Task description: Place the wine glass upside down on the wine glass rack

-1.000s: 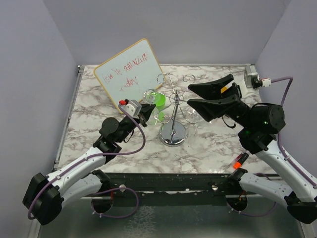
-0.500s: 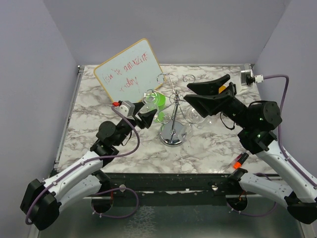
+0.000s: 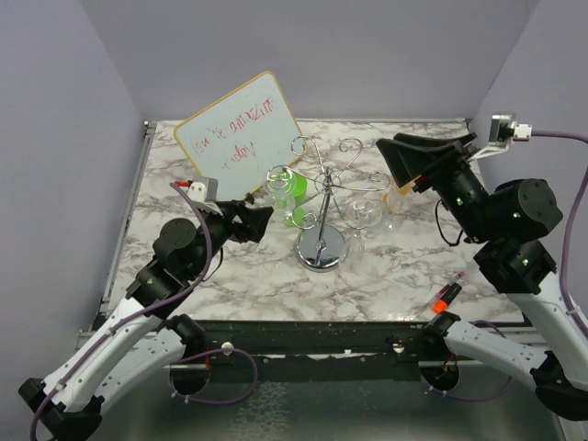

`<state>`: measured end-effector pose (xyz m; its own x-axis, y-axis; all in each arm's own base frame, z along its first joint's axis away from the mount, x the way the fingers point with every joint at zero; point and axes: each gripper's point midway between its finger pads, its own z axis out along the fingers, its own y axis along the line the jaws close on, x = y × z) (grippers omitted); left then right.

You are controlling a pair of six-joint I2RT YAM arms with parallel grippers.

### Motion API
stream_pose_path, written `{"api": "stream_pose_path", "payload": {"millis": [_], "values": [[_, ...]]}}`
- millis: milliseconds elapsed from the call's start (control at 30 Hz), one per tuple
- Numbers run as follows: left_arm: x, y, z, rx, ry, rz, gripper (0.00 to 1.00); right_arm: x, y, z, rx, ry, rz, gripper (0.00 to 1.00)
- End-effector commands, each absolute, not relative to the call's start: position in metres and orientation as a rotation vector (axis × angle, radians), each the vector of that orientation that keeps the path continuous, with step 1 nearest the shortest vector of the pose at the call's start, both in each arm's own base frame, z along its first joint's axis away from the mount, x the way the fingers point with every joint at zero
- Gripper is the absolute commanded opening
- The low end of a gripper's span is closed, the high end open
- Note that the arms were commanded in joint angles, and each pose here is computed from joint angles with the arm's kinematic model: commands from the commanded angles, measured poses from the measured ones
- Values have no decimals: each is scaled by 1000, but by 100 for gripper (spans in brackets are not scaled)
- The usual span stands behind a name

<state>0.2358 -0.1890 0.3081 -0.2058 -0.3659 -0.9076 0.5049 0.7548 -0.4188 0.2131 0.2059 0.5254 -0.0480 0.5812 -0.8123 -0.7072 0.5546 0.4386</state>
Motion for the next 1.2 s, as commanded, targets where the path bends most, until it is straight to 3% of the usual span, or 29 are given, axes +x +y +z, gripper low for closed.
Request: {"api": "stream_pose_path", "payload": {"millis": [0, 233, 400, 800, 1167], "values": [[214, -155, 273, 2, 1851, -675, 84, 246, 149, 488, 143, 1414, 713, 67], [193, -135, 310, -17, 1777, -703, 93, 273, 97, 442, 280, 1590, 261, 69], [179, -137, 350, 113, 1690, -732, 99, 299, 94, 402, 271, 1714, 6, 75], [184, -143, 414, 202, 1549, -719, 99, 390, 41, 341, 332, 1958, 12, 75], [197, -170, 460, 270, 1430, -787, 99, 423, 31, 262, 320, 2153, -140, 68]]}}
